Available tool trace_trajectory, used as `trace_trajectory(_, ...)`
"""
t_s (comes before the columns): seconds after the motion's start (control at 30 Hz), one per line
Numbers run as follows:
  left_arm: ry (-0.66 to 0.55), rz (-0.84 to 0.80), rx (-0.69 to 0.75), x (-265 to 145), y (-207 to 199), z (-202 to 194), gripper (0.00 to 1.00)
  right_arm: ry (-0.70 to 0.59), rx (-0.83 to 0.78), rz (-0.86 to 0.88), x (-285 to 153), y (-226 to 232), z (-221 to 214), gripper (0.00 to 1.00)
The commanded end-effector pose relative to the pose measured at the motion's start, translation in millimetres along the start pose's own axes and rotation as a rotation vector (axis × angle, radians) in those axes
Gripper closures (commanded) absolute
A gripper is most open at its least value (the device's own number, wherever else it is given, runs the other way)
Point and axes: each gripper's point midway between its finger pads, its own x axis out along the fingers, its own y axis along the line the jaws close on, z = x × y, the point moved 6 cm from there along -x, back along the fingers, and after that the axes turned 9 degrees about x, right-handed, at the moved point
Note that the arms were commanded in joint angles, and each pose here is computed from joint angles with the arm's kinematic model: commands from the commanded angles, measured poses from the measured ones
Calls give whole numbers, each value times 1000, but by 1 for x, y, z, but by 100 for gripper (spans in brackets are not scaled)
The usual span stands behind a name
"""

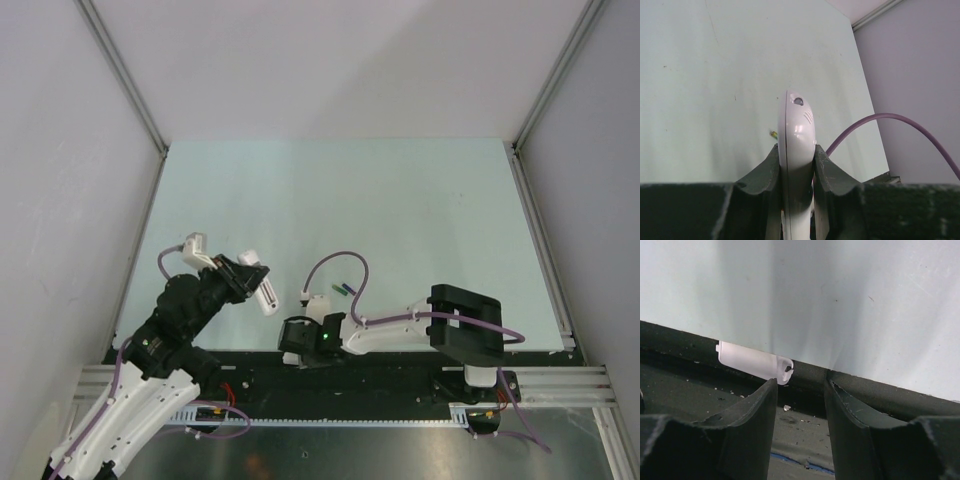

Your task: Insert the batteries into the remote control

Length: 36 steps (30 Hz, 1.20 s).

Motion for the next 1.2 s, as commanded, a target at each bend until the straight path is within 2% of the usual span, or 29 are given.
trace_trajectory(0.0,-49,-12,0,-2,-4,9,100,-18,57,-4,7,8,2,55)
trace_trajectory(0.17,-50,-11,-1,-2,-4,9,100,-28,72,0,13,13,5,62)
trace_trajectory(0.43,-53,-9,7,-3,-4,10,100,-31,62,-19,18,11,6,68)
trace_trajectory(0.8,-39,-7,-2,-1,-2,5,100,-26,52,-19,17,10,5,100)
trace_trajectory(1.17,-38,-3,-7,0,-1,5,100,-76,22,-22,-12,6,10,100)
